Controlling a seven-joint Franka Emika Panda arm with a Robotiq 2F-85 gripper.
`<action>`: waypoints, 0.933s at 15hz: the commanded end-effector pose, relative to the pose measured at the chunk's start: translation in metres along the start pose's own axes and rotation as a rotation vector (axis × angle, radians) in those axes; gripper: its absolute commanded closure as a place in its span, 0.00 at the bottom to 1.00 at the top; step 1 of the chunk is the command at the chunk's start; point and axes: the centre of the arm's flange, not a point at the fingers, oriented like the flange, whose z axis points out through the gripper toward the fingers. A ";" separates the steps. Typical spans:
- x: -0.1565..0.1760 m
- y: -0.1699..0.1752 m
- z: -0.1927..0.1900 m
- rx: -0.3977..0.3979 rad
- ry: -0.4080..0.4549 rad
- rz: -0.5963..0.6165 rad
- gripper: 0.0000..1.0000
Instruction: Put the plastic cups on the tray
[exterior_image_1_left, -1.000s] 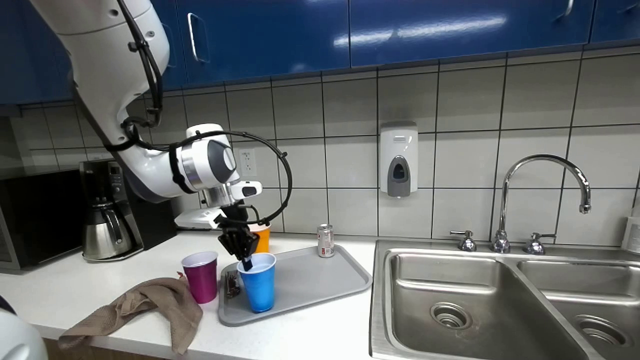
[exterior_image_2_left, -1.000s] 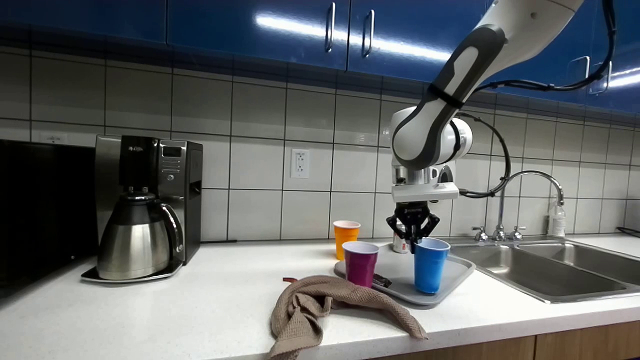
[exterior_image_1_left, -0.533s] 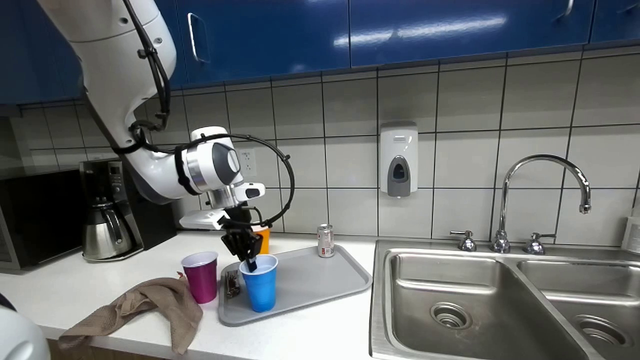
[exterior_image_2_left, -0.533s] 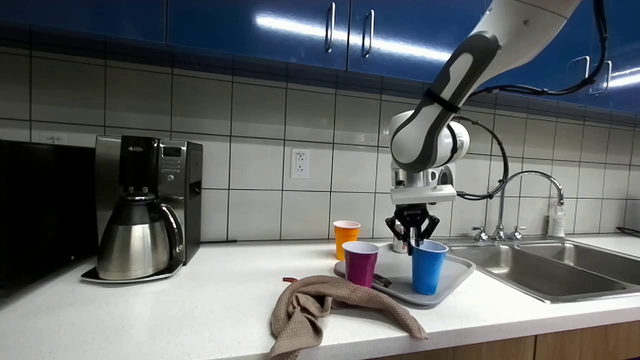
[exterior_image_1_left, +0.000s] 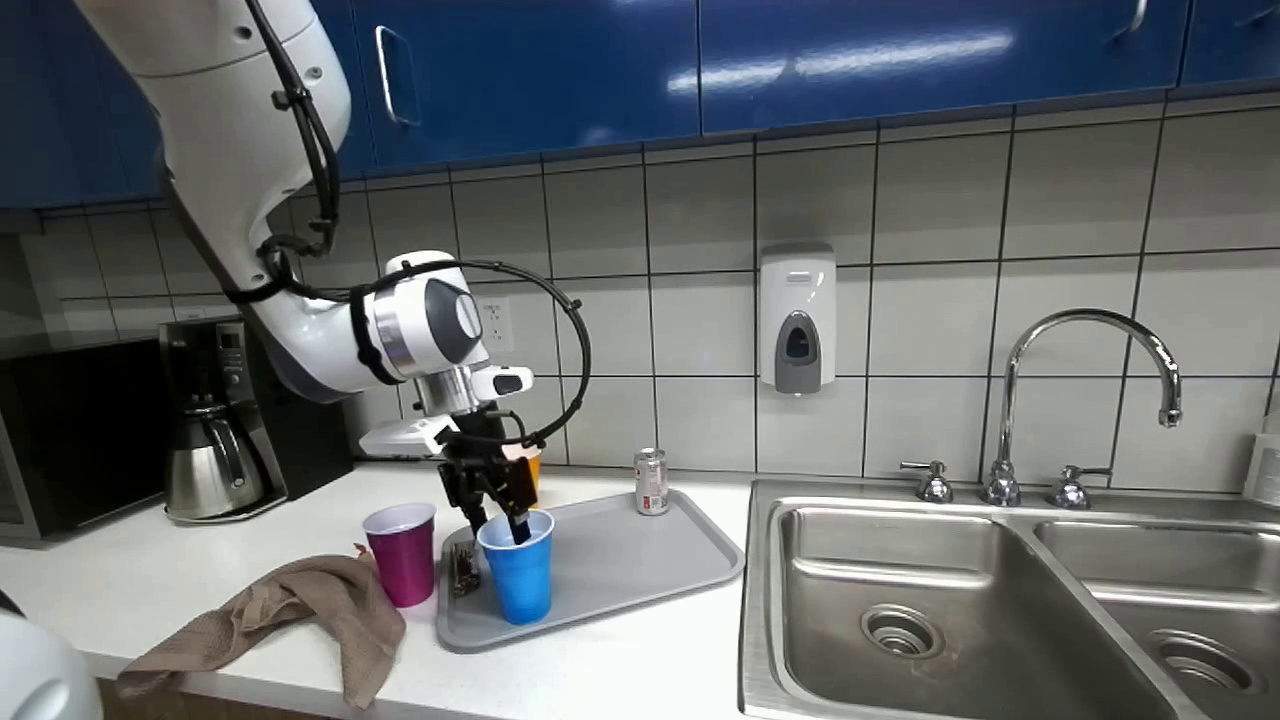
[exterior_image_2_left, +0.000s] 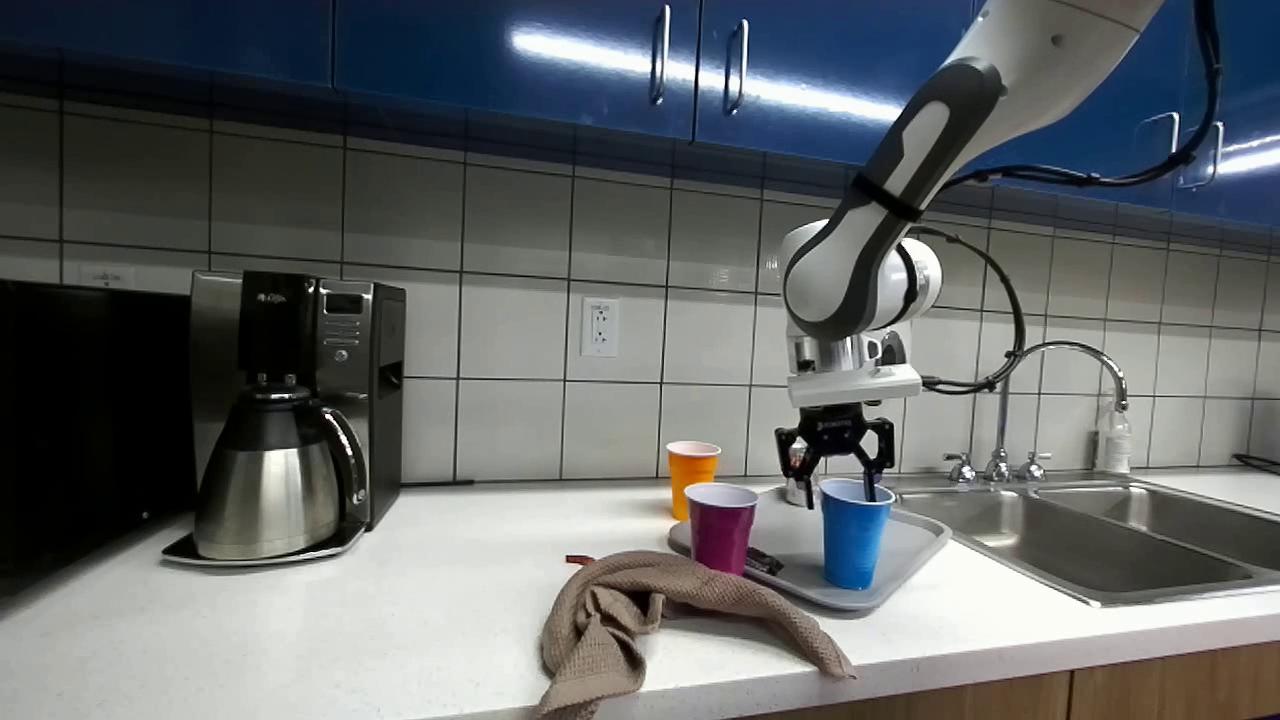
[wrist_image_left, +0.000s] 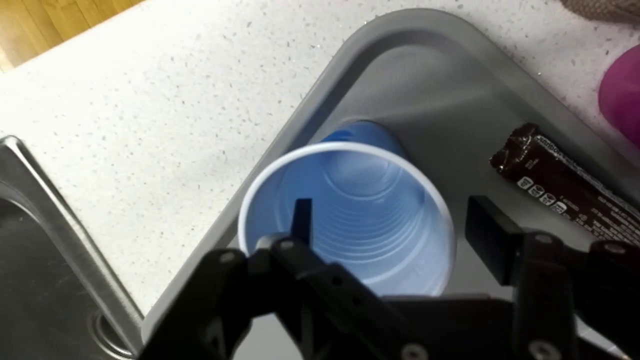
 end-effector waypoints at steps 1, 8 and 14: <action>-0.009 0.013 -0.023 -0.029 -0.002 -0.013 0.00; -0.004 0.007 -0.016 -0.011 0.000 -0.001 0.00; -0.004 0.006 -0.013 -0.013 -0.005 -0.002 0.00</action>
